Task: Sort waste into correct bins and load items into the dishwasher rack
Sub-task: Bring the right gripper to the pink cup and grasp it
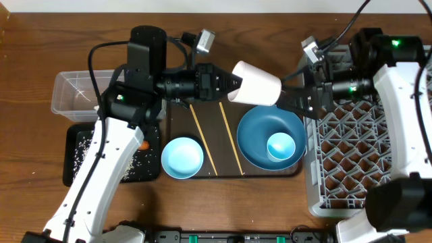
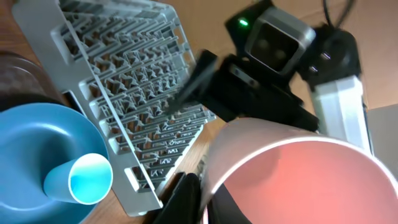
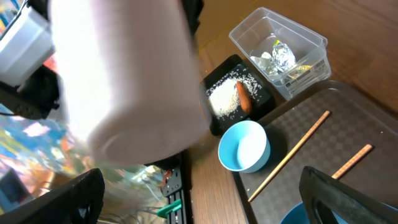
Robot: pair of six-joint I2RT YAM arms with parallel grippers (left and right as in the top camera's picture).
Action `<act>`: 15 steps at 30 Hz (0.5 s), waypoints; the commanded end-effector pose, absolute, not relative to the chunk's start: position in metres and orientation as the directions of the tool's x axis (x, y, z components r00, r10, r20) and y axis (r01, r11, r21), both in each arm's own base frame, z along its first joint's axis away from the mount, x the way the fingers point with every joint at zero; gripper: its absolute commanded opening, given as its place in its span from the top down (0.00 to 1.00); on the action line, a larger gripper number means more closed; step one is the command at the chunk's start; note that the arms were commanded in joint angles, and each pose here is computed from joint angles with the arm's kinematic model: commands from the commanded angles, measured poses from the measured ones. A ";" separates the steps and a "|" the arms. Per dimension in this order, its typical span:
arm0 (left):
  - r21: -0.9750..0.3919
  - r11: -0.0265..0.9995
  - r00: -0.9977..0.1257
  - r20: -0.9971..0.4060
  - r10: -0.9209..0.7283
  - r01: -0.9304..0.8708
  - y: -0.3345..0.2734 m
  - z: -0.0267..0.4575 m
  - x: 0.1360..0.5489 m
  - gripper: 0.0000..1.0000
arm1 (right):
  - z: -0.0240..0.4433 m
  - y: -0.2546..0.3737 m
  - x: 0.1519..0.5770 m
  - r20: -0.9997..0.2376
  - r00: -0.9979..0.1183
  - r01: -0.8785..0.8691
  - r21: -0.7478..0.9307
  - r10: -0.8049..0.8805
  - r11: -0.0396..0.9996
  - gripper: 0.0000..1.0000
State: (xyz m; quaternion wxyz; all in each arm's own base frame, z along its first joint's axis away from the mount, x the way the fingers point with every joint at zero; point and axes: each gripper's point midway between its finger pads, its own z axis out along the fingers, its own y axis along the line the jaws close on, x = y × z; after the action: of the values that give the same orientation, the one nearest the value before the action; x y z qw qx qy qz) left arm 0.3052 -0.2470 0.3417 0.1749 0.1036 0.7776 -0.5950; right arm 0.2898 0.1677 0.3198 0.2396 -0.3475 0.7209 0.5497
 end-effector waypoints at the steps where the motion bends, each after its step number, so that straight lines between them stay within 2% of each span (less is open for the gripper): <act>1: -0.878 0.279 -0.907 -0.418 -0.049 0.389 -0.245 0.339 0.310 0.92 | 0.339 0.158 0.279 -0.759 -0.614 -0.789 0.586 -0.215 0.186 0.01; 9: -0.883 0.278 -0.912 -0.406 -0.053 0.378 -0.245 0.339 0.310 0.92 | 0.338 0.141 0.280 -0.748 -0.630 -0.774 0.578 -0.212 0.261 0.01; 15: -0.892 0.268 -0.920 -0.389 -0.049 0.364 -0.246 0.340 0.308 0.92 | 0.343 0.152 0.276 -0.785 -0.584 -0.810 0.552 -0.206 0.197 0.01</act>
State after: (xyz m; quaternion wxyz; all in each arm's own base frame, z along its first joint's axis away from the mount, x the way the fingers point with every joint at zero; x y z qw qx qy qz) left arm 0.3074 -0.2454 0.3412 0.1787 0.1004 0.7790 -0.5926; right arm 0.2792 0.1447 0.3385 0.2792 -0.3417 0.7377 0.5110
